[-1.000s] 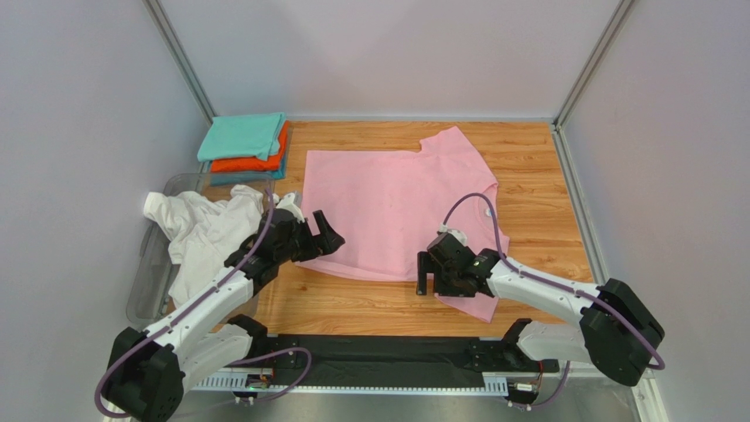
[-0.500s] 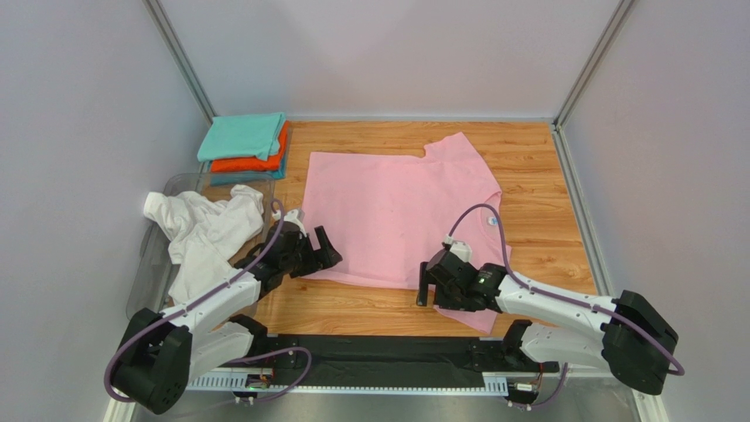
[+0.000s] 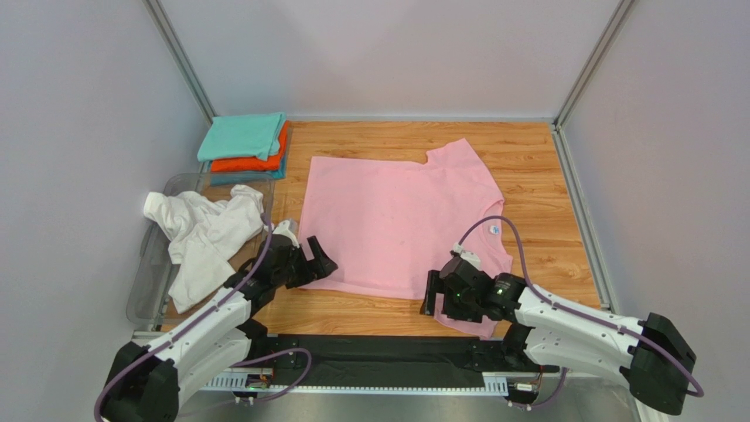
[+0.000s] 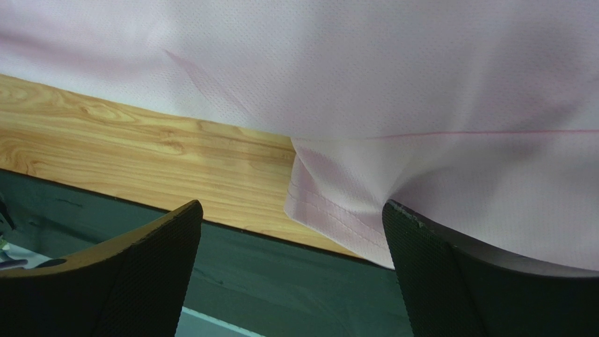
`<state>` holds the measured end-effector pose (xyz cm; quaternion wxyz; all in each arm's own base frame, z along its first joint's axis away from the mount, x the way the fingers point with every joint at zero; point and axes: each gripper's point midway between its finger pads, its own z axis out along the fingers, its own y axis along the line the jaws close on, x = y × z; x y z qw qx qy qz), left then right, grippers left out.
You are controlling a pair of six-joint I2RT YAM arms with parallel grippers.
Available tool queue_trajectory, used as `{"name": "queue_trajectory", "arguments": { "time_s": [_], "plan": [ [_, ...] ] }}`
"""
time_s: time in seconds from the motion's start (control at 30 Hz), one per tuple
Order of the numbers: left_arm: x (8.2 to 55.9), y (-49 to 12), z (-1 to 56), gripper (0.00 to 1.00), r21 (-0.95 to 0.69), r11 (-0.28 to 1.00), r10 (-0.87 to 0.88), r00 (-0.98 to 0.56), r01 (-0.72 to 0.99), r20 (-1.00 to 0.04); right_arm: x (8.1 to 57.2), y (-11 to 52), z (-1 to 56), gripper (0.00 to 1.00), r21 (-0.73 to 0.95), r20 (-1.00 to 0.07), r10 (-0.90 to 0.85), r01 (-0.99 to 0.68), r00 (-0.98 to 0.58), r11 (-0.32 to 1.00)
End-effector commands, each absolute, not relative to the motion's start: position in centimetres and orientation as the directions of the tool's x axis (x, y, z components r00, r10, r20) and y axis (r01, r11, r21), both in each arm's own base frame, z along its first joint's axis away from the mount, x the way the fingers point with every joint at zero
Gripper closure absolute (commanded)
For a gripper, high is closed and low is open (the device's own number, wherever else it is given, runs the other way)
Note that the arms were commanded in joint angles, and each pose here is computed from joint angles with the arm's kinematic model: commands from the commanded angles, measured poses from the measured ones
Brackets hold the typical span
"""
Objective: Fold and stack the t-shirts
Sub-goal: Flatten the tshirt out
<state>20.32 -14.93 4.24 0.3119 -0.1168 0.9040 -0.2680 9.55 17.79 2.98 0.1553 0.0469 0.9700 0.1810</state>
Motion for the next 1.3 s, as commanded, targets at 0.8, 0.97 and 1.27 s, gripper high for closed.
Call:
{"name": "queue_trajectory", "arguments": {
  "time_s": [0.8, 0.97, 1.27],
  "plan": [
    [15.8, -15.2, 2.8, 0.01, -0.569, 0.822, -0.325, -0.850, -0.036, -0.415, 18.7, 12.8, 6.3, 0.00, 0.233, -0.424, 0.254, 0.167, -0.869, 0.958],
    [15.6, -14.7, 2.6, 0.00, -0.553, 0.832, -0.324, -0.846, -0.042, -0.423, 18.1, 11.1, 4.0, 0.00, 0.188, -0.381, 0.291, 0.235, -0.877, 0.954],
    [18.0, -15.3, 7.5, 0.00, -0.552, 0.833, -0.317, -0.797, 0.025, -0.515, 20.2, 11.8, 7.5, 0.00, 0.252, -0.466, 0.267, 0.162, -0.843, 0.954]
  ]
}}
